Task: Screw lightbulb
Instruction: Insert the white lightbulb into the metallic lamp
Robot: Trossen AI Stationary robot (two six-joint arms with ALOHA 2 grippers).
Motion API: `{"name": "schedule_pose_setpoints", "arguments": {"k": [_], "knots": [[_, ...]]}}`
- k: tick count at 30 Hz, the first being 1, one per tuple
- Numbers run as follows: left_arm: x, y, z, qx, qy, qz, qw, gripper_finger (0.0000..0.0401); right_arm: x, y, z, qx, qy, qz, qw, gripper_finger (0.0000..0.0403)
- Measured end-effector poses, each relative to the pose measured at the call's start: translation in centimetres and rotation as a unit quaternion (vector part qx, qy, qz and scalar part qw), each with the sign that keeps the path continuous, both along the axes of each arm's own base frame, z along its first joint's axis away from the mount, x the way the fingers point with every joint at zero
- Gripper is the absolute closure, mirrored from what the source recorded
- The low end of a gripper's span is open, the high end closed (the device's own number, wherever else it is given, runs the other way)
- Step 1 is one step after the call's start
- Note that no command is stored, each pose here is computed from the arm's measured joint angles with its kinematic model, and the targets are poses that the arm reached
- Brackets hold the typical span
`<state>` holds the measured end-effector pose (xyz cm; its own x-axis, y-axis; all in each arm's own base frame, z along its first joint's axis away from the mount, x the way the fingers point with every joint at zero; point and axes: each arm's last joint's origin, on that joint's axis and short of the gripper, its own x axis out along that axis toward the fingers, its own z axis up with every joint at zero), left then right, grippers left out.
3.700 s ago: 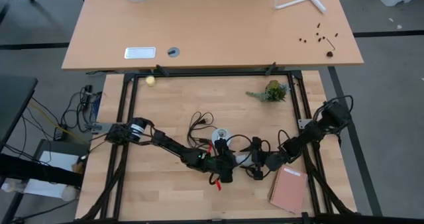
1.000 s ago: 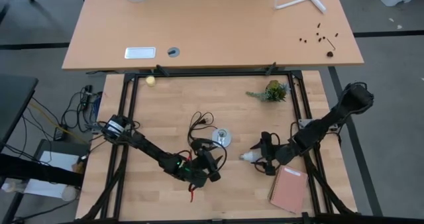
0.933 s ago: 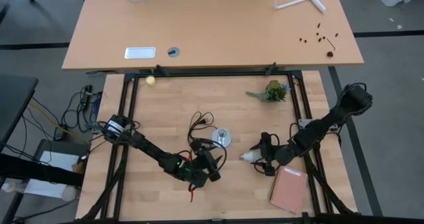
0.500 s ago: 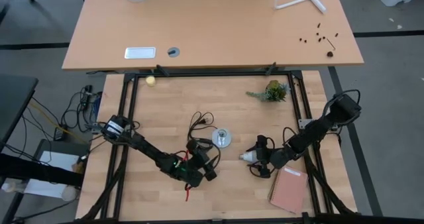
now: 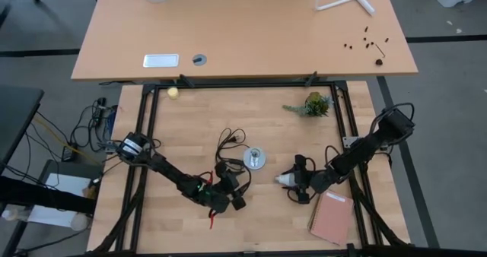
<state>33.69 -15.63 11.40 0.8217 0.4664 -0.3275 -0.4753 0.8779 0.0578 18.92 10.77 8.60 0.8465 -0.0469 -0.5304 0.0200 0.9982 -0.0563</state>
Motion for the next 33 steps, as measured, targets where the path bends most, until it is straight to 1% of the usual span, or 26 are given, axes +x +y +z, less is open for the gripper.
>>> {"name": "schedule_pose_setpoints", "arguments": {"k": [2, 4, 7, 9, 14, 17, 20, 23, 26, 28, 33], "knots": [[0.1, 0.2, 0.0, 0.001, 0.001, 0.003, 1.000, 0.0187, 0.1, -0.3, 0.3, 0.003, 0.003, -0.002, 1.000, 0.0150], [0.1, 0.4, -0.1, 0.000, 0.006, 0.008, 1.000, 0.0187, 0.3, -0.7, 0.7, 0.010, 0.007, -0.003, 1.000, 0.0137], [0.2, 1.0, -0.4, -0.024, 0.002, 0.029, 0.999, 0.0187, 0.8, -1.2, 1.5, 0.013, 0.026, 0.003, 1.000, 0.0125], [0.3, 1.2, -1.0, -0.033, 0.000, 0.039, 0.999, 0.0187, 1.5, -1.5, 2.3, 0.005, 0.042, 0.012, 0.999, 0.0127], [0.6, 1.0, -3.5, -0.010, -0.004, 0.048, 0.999, 0.0187, 3.2, -2.8, 4.5, -0.023, 0.078, 0.011, 0.997, 0.0144], [0.7, 1.0, -4.2, -0.004, -0.010, 0.055, 0.998, 0.0187, 3.8, -3.7, 5.0, -0.031, 0.095, 0.017, 0.995, 0.0145], [0.7, 1.1, -4.2, -0.002, -0.013, 0.059, 0.998, 0.0187, 4.2, -4.4, 5.1, -0.021, 0.100, 0.027, 0.994, 0.0136], [0.6, 1.2, -4.2, 0.014, -0.013, 0.072, 0.997, 0.0187, 4.5, -5.1, 5.6, -0.020, 0.111, 0.036, 0.993, 0.0132], [0.6, 1.3, -4.2, 0.022, -0.009, 0.079, 0.997, 0.0187, 5.2, -5.6, 7.0, -0.013, 0.123, 0.044, 0.991, 0.0136], [0.6, 1.4, -4.1, 0.017, -0.013, 0.082, 0.996, 0.0187, 5.8, -5.9, 8.1, -0.013, 0.141, 0.052, 0.989, 0.0140], [0.9, 1.8, -2.8, 0.002, -0.029, 0.086, 0.996, 0.0187, 7.2, -6.8, 11.2, -0.038, 0.164, 0.063, 0.984, 0.0140]]}}
